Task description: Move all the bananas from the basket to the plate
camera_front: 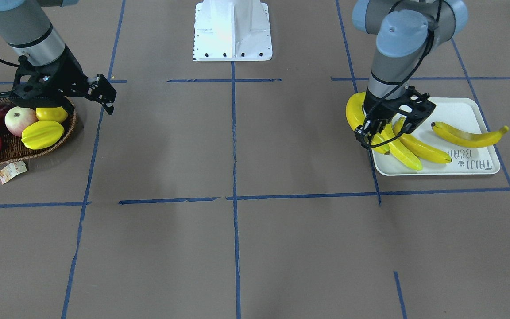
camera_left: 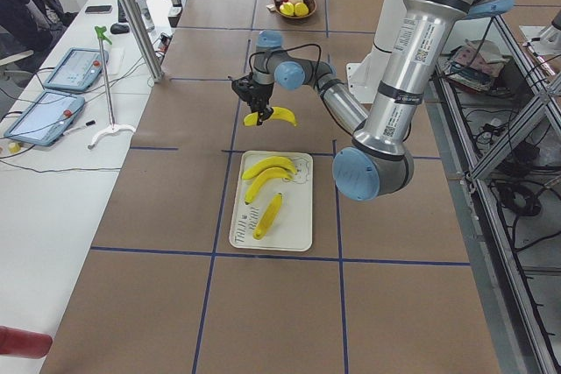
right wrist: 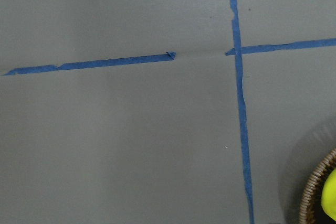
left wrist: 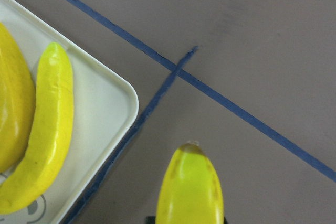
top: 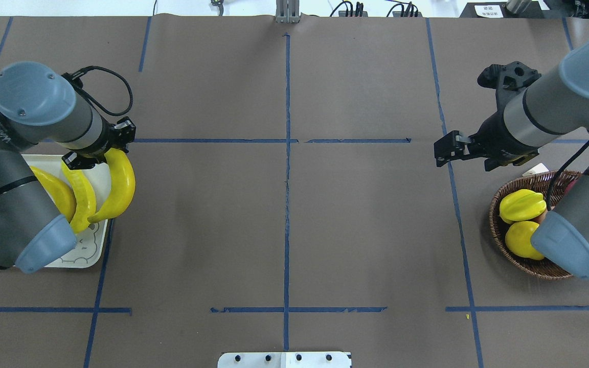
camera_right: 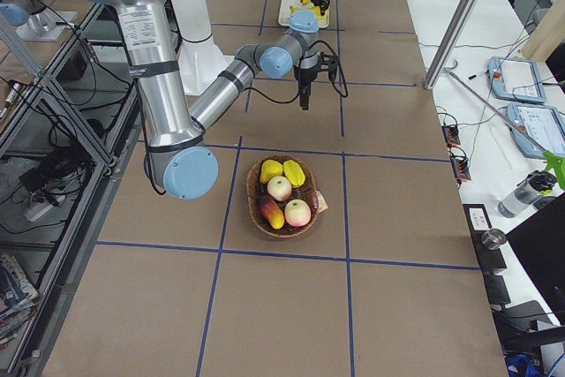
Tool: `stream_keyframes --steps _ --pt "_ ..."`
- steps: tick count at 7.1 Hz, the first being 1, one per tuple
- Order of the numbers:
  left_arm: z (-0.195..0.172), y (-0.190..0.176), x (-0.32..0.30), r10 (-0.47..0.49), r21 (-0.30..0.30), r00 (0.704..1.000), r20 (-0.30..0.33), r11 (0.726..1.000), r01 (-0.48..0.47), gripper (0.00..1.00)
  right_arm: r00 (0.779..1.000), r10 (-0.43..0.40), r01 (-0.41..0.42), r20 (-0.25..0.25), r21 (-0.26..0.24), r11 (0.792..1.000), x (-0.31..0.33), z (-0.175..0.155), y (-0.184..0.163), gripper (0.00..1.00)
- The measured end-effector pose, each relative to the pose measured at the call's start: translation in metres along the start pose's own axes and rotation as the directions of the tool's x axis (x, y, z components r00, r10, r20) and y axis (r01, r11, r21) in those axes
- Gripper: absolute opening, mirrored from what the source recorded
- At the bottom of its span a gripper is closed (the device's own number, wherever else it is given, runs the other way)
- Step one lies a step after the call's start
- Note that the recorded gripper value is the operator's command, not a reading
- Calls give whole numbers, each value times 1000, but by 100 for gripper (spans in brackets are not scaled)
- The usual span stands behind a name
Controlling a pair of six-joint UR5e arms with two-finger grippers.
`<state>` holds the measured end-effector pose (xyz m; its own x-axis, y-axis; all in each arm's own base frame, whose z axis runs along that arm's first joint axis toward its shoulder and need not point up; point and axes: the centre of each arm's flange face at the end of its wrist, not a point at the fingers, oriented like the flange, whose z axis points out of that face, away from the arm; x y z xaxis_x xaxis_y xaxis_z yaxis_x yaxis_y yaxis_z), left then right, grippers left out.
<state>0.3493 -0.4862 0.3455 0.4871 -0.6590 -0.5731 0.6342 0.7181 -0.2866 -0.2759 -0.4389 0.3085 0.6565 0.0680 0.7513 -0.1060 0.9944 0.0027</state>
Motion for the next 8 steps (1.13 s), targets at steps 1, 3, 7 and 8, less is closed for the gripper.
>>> stream_keyframes --steps 1,3,7,8 --pt "10 -15 -5 -78 4 996 -35 997 78 2 1000 -4 4 5 -8 1000 9 -4 -3 100" --pt "42 -36 -20 -139 2 988 -67 990 140 2 1000 -6 6 10 -11 1000 13 -8 -4 100" --pt "99 -60 -80 -96 -1 992 -79 995 97 2 1000 -10 10 19 -2 1000 13 -15 -3 100" --pt "109 -62 -83 -99 -6 991 -90 995 99 3 1000 -12 12 23 1 1000 12 -17 -2 100"
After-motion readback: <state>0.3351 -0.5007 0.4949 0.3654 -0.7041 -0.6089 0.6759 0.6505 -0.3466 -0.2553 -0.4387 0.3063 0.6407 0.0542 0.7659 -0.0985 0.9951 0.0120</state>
